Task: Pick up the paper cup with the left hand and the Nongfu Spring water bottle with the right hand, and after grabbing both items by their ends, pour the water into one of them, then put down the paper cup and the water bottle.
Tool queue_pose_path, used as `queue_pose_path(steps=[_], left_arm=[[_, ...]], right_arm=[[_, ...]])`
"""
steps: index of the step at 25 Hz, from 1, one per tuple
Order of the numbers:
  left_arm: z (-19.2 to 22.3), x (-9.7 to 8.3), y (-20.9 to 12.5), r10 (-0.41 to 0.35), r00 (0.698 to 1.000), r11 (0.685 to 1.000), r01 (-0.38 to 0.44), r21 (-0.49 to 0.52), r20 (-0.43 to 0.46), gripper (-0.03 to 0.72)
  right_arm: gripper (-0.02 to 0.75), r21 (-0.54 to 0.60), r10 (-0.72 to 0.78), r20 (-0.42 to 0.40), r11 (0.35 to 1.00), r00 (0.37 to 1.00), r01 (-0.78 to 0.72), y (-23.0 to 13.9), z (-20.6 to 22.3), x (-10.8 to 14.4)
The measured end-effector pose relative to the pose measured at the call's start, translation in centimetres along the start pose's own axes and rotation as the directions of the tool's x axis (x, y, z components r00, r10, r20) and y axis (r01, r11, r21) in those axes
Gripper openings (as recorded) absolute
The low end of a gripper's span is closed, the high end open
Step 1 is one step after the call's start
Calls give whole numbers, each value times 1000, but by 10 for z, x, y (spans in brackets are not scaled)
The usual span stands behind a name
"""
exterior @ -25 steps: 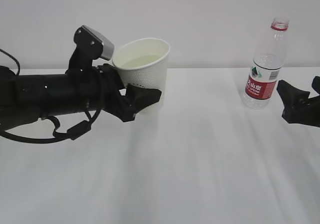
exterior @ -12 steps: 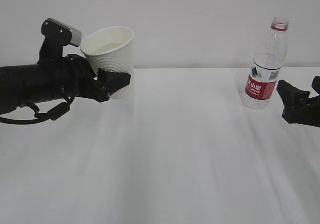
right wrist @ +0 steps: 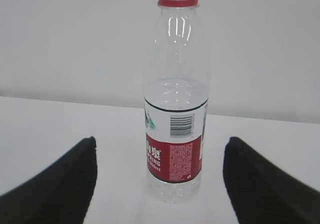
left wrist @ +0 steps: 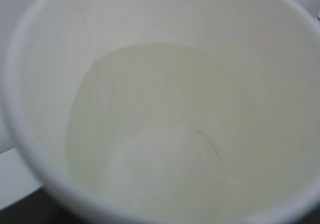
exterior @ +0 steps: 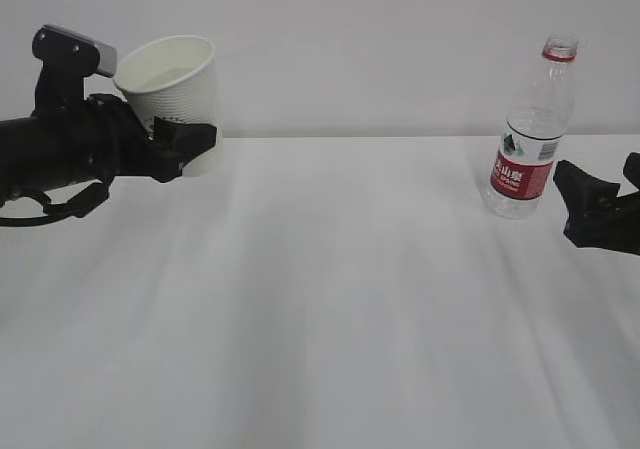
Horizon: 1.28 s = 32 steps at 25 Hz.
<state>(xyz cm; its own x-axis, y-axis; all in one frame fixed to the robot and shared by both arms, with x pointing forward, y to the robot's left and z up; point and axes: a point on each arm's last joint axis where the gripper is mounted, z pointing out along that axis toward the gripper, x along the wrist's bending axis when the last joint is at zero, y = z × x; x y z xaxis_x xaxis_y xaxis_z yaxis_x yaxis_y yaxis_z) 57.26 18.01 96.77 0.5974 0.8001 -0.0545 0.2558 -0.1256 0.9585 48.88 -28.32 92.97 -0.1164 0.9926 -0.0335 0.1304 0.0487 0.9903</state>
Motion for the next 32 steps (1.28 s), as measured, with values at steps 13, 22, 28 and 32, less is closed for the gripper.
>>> queue_pose_path(steps=[13, 22, 28, 32], left_arm=[[-7, 28, 1, -39, 989, 999, 33, -40, -142, 496], [-1, 46, -21, -105, 967, 994, 104, -16, -233, 496], [2, 55, -30, -135, 940, 991, 126, -47, -315, 496], [5, 60, -39, -176, 919, 984, 165, -59, -354, 496]], right_arm=[[589, 0, 0, -1, 1000, 1000, 0, 0, 0, 0], [589, 0, 0, -1, 1000, 1000, 0, 0, 0, 0], [589, 0, 0, -1, 1000, 1000, 0, 0, 0, 0], [589, 0, 0, -1, 1000, 1000, 0, 0, 0, 0]])
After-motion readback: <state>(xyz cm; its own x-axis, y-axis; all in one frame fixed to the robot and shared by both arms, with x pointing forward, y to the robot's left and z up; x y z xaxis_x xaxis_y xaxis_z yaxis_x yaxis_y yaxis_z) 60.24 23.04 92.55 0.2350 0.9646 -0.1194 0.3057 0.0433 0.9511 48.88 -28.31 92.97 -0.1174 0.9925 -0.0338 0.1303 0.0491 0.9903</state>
